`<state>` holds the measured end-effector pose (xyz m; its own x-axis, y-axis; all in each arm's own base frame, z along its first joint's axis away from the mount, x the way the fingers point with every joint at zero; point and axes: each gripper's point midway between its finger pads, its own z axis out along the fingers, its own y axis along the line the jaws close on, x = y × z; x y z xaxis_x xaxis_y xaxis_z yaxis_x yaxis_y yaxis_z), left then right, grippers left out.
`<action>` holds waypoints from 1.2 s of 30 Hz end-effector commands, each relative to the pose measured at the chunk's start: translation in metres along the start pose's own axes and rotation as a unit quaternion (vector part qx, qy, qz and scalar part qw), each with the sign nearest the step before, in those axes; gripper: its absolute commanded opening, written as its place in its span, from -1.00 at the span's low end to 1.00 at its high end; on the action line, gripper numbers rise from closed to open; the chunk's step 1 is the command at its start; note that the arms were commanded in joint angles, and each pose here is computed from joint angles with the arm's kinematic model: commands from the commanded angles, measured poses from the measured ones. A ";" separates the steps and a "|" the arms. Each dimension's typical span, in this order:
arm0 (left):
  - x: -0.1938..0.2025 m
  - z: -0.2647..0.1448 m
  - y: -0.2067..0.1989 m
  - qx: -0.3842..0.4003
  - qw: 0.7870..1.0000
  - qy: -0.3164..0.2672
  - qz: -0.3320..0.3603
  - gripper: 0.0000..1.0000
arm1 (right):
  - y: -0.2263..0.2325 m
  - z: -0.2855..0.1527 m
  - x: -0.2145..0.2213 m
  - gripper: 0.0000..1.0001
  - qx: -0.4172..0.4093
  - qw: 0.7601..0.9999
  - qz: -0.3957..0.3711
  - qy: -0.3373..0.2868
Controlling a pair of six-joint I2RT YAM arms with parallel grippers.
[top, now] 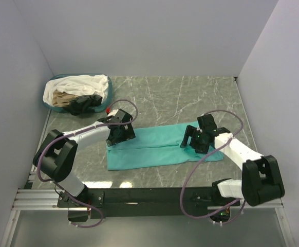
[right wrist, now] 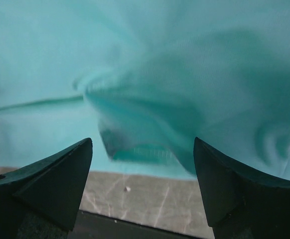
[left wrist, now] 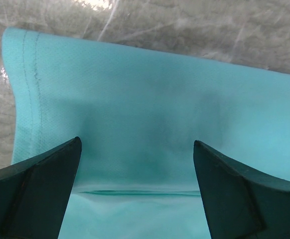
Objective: Fold and stack the t-shirts
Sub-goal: Fold the tshirt
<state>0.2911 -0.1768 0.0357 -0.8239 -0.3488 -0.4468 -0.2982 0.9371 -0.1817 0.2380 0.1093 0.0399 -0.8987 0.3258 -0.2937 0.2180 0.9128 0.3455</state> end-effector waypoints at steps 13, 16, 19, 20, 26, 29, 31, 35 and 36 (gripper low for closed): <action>-0.002 -0.004 0.004 0.013 1.000 -0.009 -0.008 0.99 | 0.049 -0.060 -0.029 0.79 -0.104 0.987 -0.049 -0.110; 0.000 -0.005 0.003 0.018 1.000 -0.007 -0.008 0.99 | 0.065 -0.049 -0.050 0.79 -0.119 0.984 -0.063 -0.117; 0.000 -0.005 0.005 0.017 1.000 -0.010 -0.015 0.99 | 0.078 -0.029 -0.038 0.78 -0.117 0.986 -0.094 -0.076; 0.000 -0.007 0.005 0.019 1.000 -0.011 -0.016 0.99 | 0.077 -0.021 -0.031 0.78 -0.110 0.987 -0.100 -0.064; 0.000 -0.007 0.010 0.011 1.000 -0.016 -0.017 0.99 | 0.047 0.007 0.018 0.76 -0.047 0.996 -0.078 -0.015; 0.001 -0.005 0.013 0.004 1.000 -0.015 -0.015 0.99 | 0.040 0.012 0.031 0.76 -0.045 0.997 -0.068 0.001; 0.002 -0.005 0.015 0.003 1.000 -0.015 -0.016 0.99 | 0.045 0.010 0.035 0.76 -0.061 0.996 -0.072 0.006; 0.003 -0.008 0.015 0.010 1.000 -0.017 -0.018 0.99 | 0.075 -0.018 0.024 0.76 -0.131 0.987 -0.089 -0.017; 0.002 -0.009 0.015 0.010 1.000 -0.018 -0.018 0.99 | 0.080 -0.025 0.021 0.76 -0.142 0.985 -0.093 -0.025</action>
<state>0.2755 -0.1638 0.0278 -0.8225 -0.3589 -0.4413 -0.3100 0.9333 -0.1812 0.2136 0.1657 0.0434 -0.9286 0.1697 -0.3300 0.0133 0.9040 0.4273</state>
